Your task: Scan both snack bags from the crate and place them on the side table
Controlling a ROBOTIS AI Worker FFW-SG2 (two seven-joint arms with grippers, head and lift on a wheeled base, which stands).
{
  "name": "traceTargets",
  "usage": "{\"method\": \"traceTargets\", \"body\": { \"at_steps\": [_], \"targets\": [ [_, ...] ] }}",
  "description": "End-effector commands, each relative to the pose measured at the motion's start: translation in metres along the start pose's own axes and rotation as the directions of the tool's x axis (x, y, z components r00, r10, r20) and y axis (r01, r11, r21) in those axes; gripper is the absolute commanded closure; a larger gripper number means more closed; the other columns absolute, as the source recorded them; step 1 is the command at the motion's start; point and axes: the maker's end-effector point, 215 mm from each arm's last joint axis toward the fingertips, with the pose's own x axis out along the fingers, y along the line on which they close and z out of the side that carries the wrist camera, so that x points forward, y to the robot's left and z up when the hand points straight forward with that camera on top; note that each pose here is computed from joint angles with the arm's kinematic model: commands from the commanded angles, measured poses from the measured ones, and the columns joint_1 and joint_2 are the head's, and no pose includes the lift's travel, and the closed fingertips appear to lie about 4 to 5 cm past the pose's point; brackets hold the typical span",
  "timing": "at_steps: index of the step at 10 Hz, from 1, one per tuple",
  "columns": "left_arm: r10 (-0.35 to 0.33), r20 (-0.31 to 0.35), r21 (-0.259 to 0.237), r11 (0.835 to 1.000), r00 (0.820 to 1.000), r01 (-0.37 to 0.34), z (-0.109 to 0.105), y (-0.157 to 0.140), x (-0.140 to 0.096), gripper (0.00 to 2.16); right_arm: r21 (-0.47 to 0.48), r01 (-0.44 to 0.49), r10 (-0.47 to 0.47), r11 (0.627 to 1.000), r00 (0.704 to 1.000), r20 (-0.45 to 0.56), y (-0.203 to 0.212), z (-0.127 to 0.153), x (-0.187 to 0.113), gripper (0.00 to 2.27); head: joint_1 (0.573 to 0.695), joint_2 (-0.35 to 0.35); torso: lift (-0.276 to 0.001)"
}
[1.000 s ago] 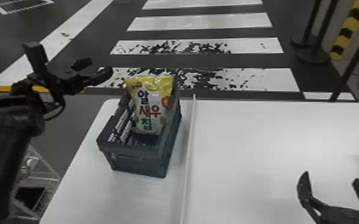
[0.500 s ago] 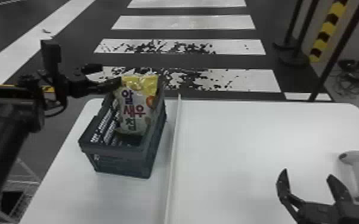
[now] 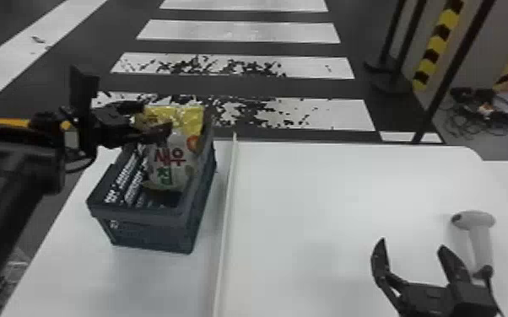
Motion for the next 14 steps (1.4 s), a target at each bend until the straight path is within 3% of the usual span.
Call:
{"method": "traceTargets", "body": {
  "at_steps": [1, 5, 7, 11, 14],
  "targets": [
    [0.004, -0.021, 0.011, 1.0, 1.0, -0.004, -0.007, -0.004, 0.005, 0.06, 0.002, 0.002, -0.002, 1.0, 1.0, -0.003, -0.001, -0.003, 0.0, 0.05, 0.695, 0.011, -0.095],
    [0.065, -0.05, 0.026, 0.998, 0.997, -0.064, -0.018, -0.014, 0.028, 0.06, 0.016, 0.013, -0.013, 1.0, 1.0, -0.006, -0.01, -0.007, 0.0, 0.06, 0.695, -0.01, -0.095],
    [0.094, -0.078, 0.058, 0.994, 0.993, -0.089, -0.027, -0.015, 0.034, 0.08, 0.015, 0.009, -0.009, 1.0, 1.0, -0.006, -0.01, -0.007, 0.0, 0.06, 0.695, -0.019, -0.095],
    [0.224, -0.109, 0.076, 0.973, 0.968, -0.217, -0.049, -0.004, 0.039, 0.06, 0.021, 0.011, -0.011, 1.0, 1.0, -0.017, -0.012, -0.014, 0.0, 0.06, 0.695, -0.012, -0.095],
    [0.219, -0.133, 0.113, 0.972, 0.967, -0.204, -0.055, -0.009, 0.041, 0.38, 0.032, 0.011, -0.011, 0.999, 1.0, -0.02, -0.015, -0.015, 0.0, 0.06, 0.695, -0.016, -0.095]
  ]
}}
